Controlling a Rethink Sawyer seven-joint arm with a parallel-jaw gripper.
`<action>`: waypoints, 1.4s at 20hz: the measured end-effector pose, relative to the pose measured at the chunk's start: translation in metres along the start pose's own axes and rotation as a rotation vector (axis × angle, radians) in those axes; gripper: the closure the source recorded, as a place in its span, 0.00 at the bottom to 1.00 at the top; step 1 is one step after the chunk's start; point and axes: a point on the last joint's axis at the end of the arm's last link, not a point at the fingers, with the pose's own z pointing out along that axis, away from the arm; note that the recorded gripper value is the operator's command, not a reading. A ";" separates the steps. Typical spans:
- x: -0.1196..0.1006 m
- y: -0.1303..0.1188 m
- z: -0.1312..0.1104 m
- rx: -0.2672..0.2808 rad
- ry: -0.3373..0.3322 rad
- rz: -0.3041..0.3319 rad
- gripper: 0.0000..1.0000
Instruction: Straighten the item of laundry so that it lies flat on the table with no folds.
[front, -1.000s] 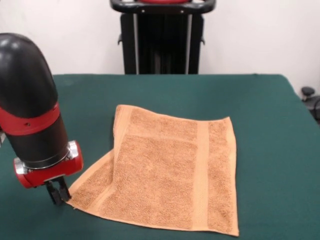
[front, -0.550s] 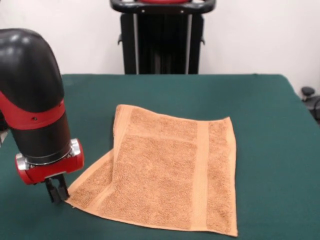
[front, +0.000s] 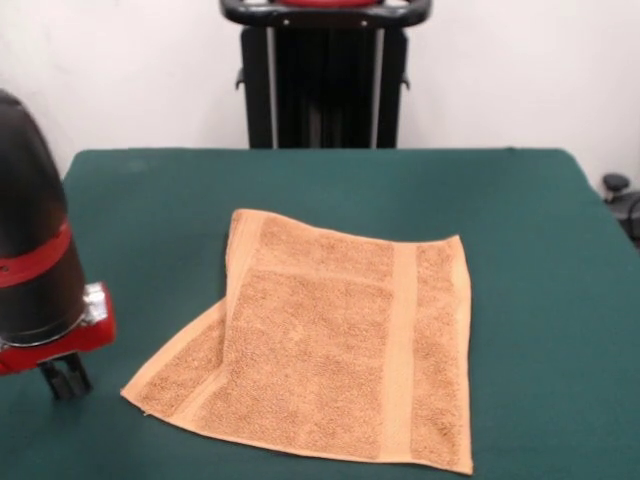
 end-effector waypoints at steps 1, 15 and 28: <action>0.001 -0.004 0.000 -0.004 0.006 0.005 1.00; 0.008 -0.023 0.000 -0.059 0.058 0.012 1.00; 0.036 0.006 -0.022 0.042 0.042 -0.068 0.00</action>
